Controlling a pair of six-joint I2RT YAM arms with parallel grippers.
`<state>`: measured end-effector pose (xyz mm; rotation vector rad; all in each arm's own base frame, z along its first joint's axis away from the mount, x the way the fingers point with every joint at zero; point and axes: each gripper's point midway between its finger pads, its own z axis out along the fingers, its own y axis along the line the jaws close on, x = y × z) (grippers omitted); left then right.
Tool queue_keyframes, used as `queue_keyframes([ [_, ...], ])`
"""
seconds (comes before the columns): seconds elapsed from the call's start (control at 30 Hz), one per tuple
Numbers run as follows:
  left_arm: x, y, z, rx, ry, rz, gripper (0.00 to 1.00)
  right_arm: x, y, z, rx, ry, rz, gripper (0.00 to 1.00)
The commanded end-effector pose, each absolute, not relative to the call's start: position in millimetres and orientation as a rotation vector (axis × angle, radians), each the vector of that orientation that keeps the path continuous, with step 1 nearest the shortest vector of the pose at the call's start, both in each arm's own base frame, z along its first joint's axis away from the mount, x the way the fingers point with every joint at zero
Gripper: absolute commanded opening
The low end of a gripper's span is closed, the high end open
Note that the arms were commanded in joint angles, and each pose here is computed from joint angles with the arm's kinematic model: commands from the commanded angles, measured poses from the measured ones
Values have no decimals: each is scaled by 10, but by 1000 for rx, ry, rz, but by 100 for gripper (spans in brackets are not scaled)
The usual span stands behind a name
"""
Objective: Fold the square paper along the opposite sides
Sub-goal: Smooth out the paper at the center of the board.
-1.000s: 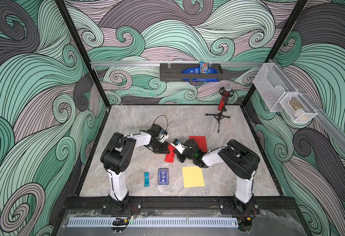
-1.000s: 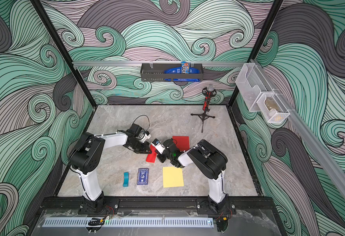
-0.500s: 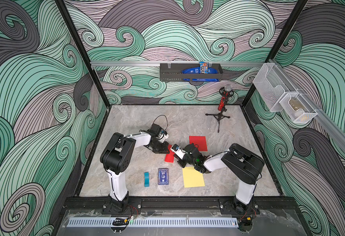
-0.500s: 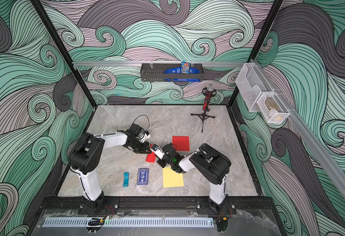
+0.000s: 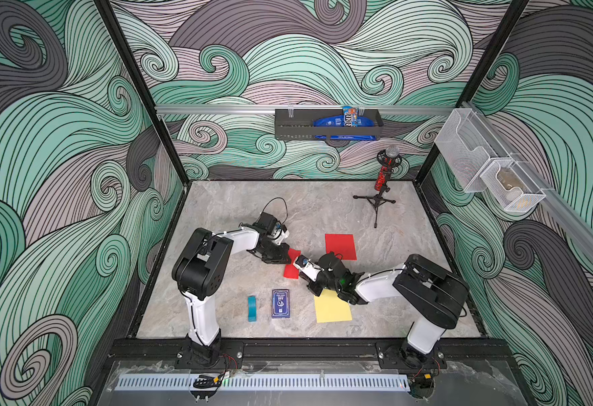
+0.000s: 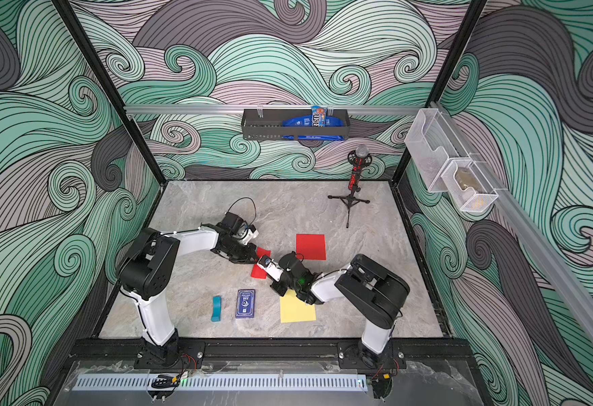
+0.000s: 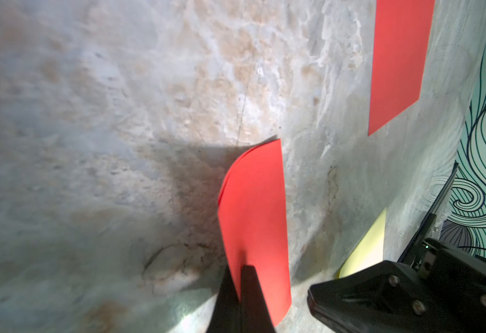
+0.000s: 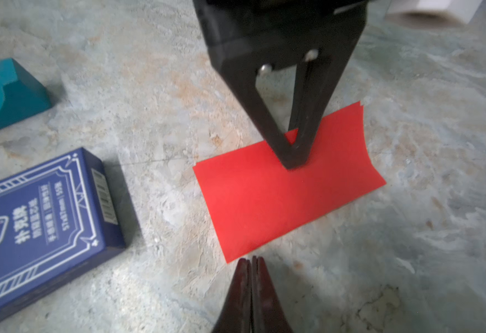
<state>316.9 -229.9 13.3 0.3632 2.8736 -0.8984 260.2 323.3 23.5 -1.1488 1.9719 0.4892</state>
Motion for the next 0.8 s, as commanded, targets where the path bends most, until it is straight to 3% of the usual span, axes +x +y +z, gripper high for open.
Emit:
queue_keyframes([
  [0.0, 3060, -2008, -141, 299, 2985, -701, 0, 2819, 3413, 505, -1111, 1899, 534, 7],
  [0.2, 3064, -2005, -154, 299, 2988, -697, 0, 2907, 3491, 31, -1183, 1982, 490, 7],
  [0.33, 3092, -1973, -165, 285, 2988, -676, 0, 2716, 3265, -379, -1245, 2099, 416, 7],
  [0.77, 3109, -1905, -182, 254, 2993, -654, 0, 2156, 2969, -587, -1298, 2185, 390, 8],
])
